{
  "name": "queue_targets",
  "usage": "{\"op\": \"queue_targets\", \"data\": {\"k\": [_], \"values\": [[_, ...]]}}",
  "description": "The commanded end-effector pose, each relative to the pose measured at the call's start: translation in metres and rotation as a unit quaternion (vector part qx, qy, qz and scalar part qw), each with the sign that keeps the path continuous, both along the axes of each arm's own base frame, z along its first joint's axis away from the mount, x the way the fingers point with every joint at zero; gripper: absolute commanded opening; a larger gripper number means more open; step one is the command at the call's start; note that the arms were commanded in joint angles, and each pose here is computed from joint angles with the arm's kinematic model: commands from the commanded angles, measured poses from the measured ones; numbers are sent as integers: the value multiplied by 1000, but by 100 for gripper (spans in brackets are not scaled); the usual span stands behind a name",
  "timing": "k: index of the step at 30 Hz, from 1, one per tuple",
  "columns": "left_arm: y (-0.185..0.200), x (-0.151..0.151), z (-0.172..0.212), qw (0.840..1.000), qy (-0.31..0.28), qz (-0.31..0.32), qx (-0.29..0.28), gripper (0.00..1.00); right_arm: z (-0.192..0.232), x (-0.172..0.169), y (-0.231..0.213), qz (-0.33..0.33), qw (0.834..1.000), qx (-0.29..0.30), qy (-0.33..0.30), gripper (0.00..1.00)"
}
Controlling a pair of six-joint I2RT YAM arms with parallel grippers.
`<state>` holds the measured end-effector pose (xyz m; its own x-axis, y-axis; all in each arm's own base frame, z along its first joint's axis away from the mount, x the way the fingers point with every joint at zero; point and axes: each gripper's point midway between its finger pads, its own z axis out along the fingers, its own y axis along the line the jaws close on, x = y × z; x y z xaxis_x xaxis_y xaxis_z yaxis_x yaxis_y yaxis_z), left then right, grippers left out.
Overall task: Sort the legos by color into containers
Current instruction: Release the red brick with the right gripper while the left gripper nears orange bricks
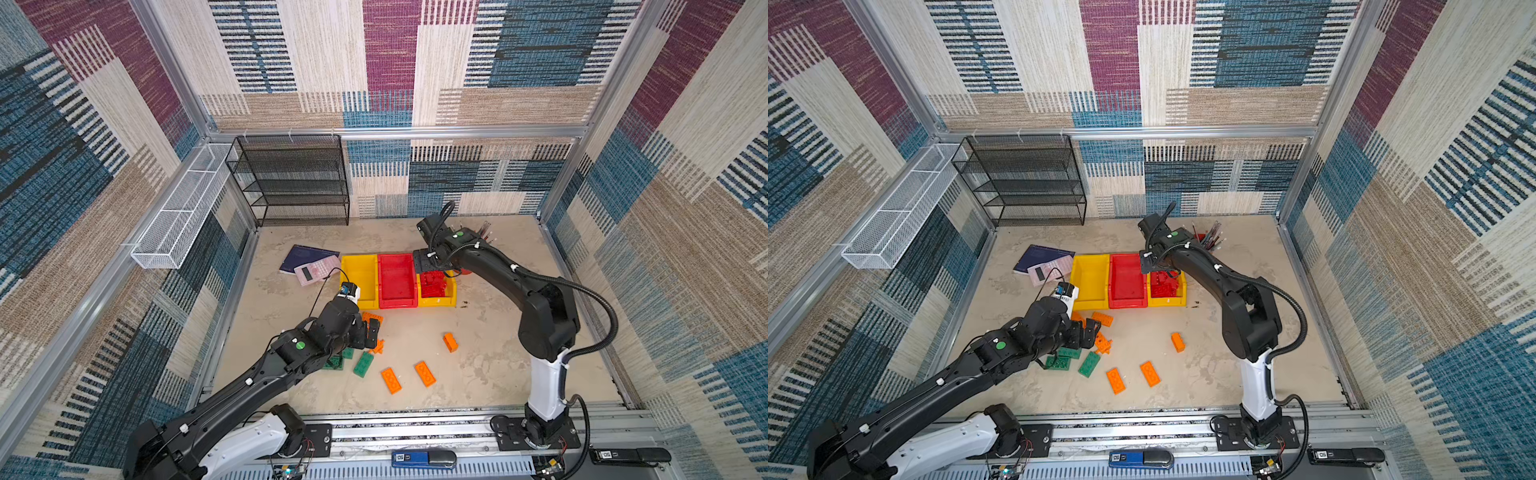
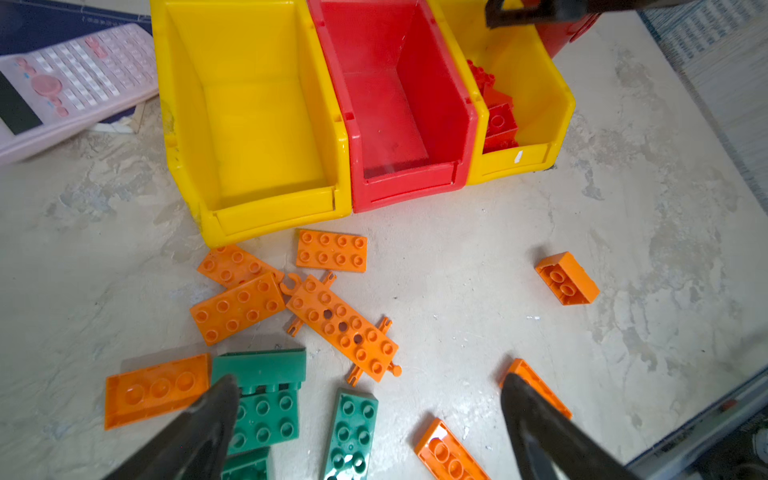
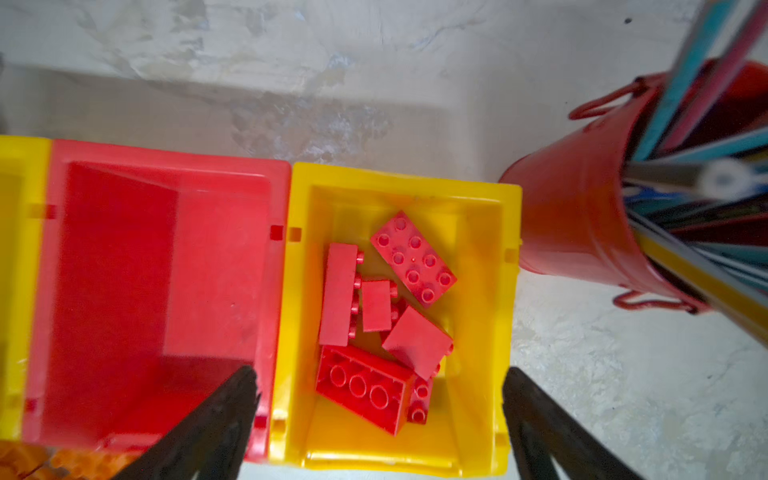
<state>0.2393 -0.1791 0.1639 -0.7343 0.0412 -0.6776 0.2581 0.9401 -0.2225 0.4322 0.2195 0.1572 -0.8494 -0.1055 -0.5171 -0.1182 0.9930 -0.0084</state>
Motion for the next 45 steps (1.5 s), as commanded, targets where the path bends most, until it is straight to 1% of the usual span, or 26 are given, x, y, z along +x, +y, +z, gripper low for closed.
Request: {"op": "queue_targets", "data": {"k": [1, 4, 5, 13, 17, 20, 28, 31, 36, 40, 45], "values": [[-2, -1, -8, 999, 36, 30, -18, 97, 18, -15, 0, 6, 1000, 28, -4, 100], [-3, -1, -21, 995, 69, 64, -27, 95, 30, -35, -11, 1, 999, 32, -8, 100], [-4, -1, -26, 993, 81, 74, -31, 95, 41, -40, -13, 1, 999, 42, -16, 100], [-19, 3, -55, 980, 156, 120, -37, 89, 55, -91, -31, -5, 996, 90, -16, 100], [-23, 3, -72, 969, 197, 151, -23, 86, 59, -110, -35, -1, 993, 119, -18, 100], [-25, 2, -80, 962, 217, 164, -6, 84, 60, -121, -37, 0, 991, 132, -19, 100], [-25, 0, -99, 945, 248, 213, -2, 83, 67, -136, -39, 8, 988, 156, -23, 100], [-19, 0, -103, 940, 252, 229, 15, 83, 70, -141, -41, 10, 987, 157, -24, 100], [-27, 10, -109, 938, 254, 235, 17, 84, 73, -148, -44, 11, 986, 164, -22, 100], [-33, 16, -116, 933, 264, 241, 23, 84, 73, -154, -46, 11, 986, 165, -19, 100], [-31, 20, -121, 929, 267, 252, 37, 80, 77, -159, -51, 9, 986, 165, -22, 100]]}}
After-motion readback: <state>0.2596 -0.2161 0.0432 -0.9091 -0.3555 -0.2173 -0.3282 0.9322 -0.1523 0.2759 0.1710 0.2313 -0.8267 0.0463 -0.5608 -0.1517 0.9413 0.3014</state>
